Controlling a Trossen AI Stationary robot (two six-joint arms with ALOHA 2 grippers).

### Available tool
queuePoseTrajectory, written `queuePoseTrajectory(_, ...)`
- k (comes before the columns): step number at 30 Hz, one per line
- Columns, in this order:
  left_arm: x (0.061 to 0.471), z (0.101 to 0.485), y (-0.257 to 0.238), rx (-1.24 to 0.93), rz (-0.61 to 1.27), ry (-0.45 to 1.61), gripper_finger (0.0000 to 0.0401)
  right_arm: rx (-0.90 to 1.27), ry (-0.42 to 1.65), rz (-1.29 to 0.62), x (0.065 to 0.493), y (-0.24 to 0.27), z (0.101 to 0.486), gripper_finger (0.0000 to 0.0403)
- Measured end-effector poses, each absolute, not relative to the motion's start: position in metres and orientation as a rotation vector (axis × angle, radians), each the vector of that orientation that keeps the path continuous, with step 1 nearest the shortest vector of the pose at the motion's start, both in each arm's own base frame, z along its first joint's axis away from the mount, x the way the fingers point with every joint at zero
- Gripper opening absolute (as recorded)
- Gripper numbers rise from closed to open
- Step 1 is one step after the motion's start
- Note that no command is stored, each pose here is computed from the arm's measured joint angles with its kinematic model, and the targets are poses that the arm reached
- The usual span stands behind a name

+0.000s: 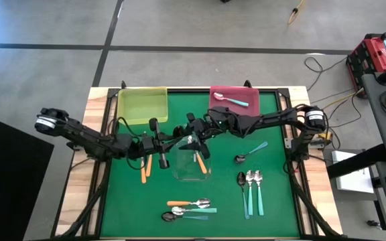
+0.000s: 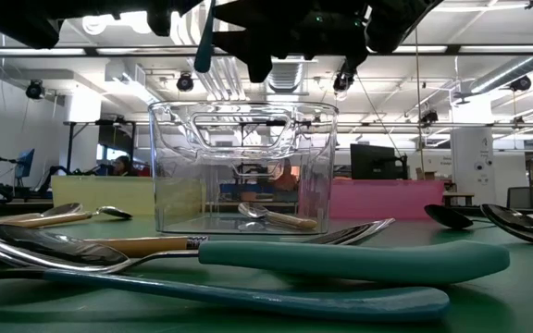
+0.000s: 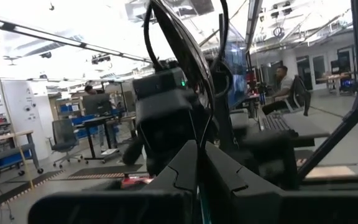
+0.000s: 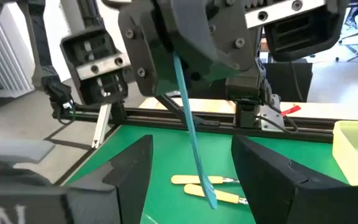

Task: Sort silverware by color (type)
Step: Put the middle left blue spoon into the yellow bin

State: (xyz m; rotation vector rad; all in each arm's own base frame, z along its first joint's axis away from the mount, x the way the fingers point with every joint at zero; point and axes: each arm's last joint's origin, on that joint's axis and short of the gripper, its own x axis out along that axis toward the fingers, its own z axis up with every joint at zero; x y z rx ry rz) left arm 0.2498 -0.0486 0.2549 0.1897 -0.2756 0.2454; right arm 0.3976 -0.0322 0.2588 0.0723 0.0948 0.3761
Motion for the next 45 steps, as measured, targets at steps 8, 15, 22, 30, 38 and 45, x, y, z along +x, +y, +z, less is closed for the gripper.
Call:
queuePoseTrajectory(8, 0.265, 0.257, -0.052, 0.215, 0.243, -0.27, 0.0, 0.032, 0.091, 0.353, 0.404, -0.032, 0.255, 0.0175)
queuePoseTrajectory(15, 0.264, 0.261, -0.051, 0.211, 0.251, -0.285, 0.0, 0.003, 0.097, 0.328, 0.404, -0.031, 0.254, 0.0025)
queuePoseTrajectory(22, 0.264, 0.261, -0.051, 0.185, 0.268, -0.284, 0.0003, -0.013, 0.097, 0.325, 0.404, -0.029, 0.255, 0.001)
queuePoseTrajectory(30, 0.263, 0.259, -0.049, 0.158, 0.313, -0.267, 0.0075, -0.026, 0.128, 0.265, 0.403, -0.031, 0.252, 0.0009)
queuePoseTrajectory(38, 0.261, 0.26, -0.047, 0.141, 0.405, -0.247, 0.0172, -0.09, 0.22, 0.108, 0.408, -0.037, 0.26, 0.0008)
queuePoseTrajectory(45, 0.251, 0.267, -0.041, 0.125, 0.532, -0.195, 0.024, -0.199, 0.419, -0.151, 0.411, -0.04, 0.277, 0.0008)
